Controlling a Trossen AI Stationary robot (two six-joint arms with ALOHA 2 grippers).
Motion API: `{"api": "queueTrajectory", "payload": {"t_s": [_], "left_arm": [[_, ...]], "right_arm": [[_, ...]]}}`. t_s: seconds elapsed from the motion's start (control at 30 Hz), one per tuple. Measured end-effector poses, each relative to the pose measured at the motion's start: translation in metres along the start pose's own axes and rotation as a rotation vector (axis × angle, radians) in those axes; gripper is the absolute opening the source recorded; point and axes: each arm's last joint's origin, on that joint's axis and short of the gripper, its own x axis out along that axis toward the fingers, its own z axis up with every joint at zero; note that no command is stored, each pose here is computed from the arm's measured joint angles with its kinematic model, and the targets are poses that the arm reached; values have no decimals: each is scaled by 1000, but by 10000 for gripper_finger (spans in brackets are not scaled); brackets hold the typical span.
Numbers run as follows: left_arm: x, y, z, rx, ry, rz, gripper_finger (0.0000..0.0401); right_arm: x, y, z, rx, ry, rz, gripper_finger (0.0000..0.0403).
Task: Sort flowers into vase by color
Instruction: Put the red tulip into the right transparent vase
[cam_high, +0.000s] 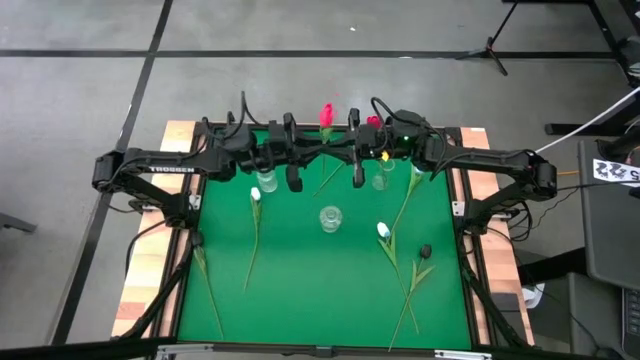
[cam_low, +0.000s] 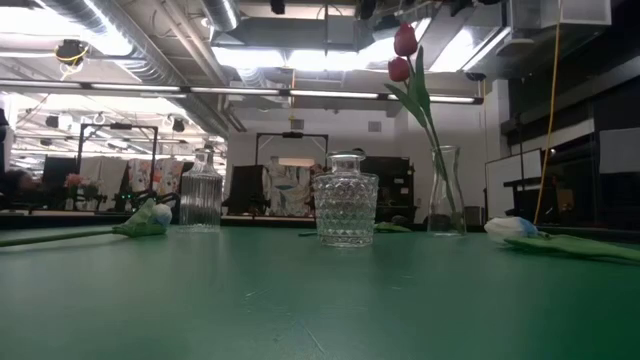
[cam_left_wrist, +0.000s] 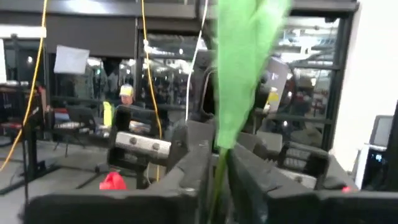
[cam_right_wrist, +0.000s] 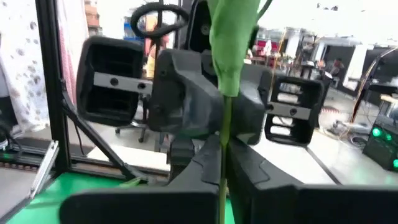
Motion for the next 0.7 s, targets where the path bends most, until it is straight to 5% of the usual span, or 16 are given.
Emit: {"api": "queueTrajectory", "payload": {"t_s": [0.37, 0.7], "left_arm": [[-10, -1, 3, 7, 82, -59, 211], [-43, 10, 26, 36, 159, 144, 254]], "right_arm": [[-3, 1, 8, -15, -43, -1, 9], [-36, 8, 50, -105, -155, -18, 8]]}}
